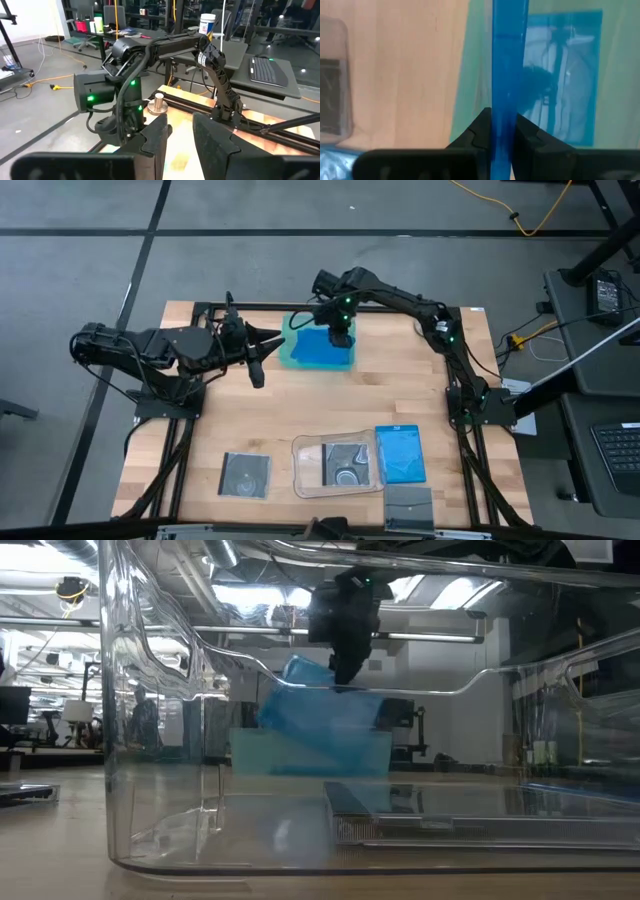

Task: Pick & place jewel cases by type
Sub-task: Put the top blue CD case into the green bin

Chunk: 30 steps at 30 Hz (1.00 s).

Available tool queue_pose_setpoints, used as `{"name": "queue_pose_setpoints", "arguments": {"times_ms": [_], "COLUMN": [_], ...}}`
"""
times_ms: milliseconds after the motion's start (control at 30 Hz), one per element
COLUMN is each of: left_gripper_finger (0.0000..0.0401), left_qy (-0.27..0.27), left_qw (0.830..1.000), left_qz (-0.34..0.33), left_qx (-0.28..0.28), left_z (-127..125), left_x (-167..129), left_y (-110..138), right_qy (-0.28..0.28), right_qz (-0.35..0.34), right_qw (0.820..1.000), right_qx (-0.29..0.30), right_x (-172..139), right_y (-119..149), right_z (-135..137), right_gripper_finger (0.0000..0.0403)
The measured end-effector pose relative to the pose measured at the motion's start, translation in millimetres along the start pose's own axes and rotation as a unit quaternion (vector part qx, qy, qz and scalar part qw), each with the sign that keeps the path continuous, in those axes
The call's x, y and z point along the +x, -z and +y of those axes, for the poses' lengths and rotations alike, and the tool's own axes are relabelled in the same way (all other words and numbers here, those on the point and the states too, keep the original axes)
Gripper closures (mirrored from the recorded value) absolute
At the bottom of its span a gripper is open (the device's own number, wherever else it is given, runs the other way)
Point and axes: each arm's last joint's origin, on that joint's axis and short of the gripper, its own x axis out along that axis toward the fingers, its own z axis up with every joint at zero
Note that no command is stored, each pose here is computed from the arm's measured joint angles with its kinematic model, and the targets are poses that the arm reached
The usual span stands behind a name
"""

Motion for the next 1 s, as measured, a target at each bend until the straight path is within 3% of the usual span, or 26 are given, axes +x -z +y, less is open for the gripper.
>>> {"name": "queue_pose_setpoints", "arguments": {"times_ms": [367,533,1000], "left_gripper_finger": [0.0319,0.0319,0.0319], "left_qy": [0.0,0.0,0.002], "left_qw": [1.0,1.0,1.0], "left_qz": [0.001,0.001,0.002], "left_qx": [0.001,0.001,-0.013], "left_z": [0,0,0], "left_x": [0,0,0], "left_y": [0,0,0], "right_qy": [0.004,0.004,0.01], "right_qz": [0.026,0.029,0.032], "right_qw": [1.0,0.999,0.998], "right_qx": [-0.002,-0.032,-0.057], "right_x": [-8,-9,11], "right_y": [6,8,6], "right_z": [-1,-3,-14], "right_gripper_finger": [0.036,0.036,0.0357]}}
